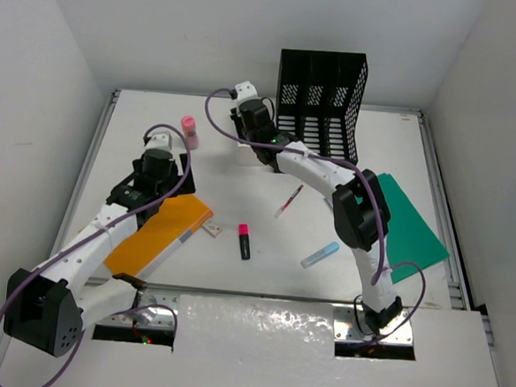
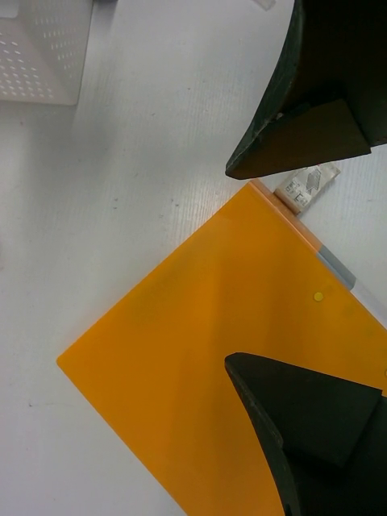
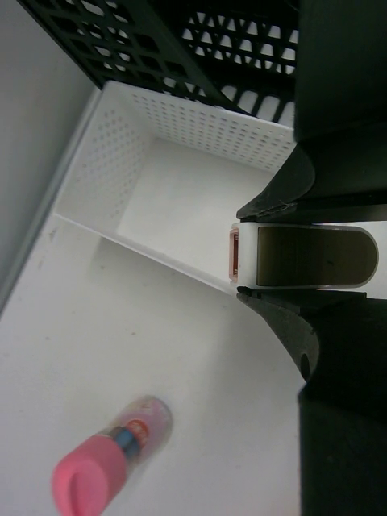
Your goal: Organize the desk
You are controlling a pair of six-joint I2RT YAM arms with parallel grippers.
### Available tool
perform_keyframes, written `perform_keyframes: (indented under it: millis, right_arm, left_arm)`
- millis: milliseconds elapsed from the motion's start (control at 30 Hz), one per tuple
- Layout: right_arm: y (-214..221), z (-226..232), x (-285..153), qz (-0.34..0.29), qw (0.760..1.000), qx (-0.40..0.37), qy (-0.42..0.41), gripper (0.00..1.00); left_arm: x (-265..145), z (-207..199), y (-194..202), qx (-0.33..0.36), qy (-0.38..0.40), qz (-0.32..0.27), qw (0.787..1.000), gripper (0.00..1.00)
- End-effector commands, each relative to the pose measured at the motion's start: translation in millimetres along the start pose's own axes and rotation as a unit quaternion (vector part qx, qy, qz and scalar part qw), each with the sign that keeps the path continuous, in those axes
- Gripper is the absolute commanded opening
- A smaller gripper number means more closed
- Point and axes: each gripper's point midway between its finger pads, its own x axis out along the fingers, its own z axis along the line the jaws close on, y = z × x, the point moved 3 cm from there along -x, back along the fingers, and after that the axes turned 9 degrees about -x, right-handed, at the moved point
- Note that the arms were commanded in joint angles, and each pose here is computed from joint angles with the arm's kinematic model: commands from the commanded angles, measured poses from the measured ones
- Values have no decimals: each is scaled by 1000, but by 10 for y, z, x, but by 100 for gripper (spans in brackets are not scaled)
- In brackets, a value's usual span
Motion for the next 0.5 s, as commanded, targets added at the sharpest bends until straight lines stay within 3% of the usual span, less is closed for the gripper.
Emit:
perform_keyframes:
  millis: [0, 200, 467]
  right_arm:
    - [-333, -127, 69, -65, 997, 13, 39, 0]
    - [-350, -236, 262, -87, 992, -1, 96, 0]
    - [-10, -167, 488, -68, 992, -8, 111, 0]
  left_arm:
    - [-9, -38, -23, -2, 5, -11, 1000, 86]
    - [-12, -37, -6, 1, 3, -9, 1000, 86]
    - [-15, -29, 3, 2, -1, -9, 1000, 86]
